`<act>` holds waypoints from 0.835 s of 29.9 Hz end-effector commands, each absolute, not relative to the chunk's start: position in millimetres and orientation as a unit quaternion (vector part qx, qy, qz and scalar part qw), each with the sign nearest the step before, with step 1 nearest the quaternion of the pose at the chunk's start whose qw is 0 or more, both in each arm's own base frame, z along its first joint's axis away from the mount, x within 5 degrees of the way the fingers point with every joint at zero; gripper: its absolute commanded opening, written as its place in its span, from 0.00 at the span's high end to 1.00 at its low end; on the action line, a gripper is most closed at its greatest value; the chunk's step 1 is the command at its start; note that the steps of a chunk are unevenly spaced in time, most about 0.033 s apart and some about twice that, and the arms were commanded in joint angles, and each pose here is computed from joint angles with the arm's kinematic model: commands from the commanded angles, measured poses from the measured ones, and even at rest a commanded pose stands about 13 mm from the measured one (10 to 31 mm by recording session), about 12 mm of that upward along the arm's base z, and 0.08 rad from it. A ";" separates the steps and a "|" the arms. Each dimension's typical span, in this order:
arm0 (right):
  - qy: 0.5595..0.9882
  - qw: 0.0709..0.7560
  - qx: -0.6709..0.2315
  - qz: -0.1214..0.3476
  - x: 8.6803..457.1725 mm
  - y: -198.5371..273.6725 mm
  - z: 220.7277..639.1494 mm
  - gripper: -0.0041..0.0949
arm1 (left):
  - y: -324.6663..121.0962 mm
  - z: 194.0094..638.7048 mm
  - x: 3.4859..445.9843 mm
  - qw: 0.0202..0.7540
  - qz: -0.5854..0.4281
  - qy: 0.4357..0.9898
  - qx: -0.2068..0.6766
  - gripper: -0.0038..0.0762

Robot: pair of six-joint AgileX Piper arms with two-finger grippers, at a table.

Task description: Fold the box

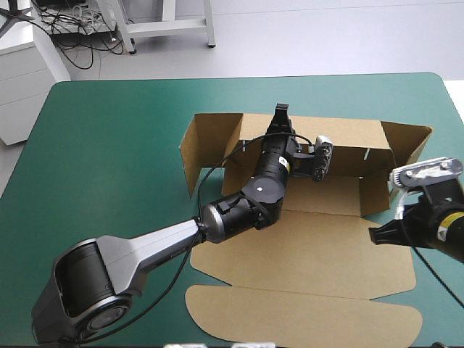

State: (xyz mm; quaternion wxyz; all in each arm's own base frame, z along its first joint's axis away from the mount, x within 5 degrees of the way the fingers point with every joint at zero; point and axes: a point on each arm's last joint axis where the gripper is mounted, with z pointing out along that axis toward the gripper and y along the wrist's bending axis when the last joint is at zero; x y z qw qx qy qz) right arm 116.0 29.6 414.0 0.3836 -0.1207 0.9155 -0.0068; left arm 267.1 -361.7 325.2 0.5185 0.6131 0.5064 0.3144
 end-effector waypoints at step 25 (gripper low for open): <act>0.881 0.456 -0.031 -0.123 142.0 11.5 467.8 0.31 | -334.1 361.8 281.9 0.543 0.338 0.524 0.561 0.96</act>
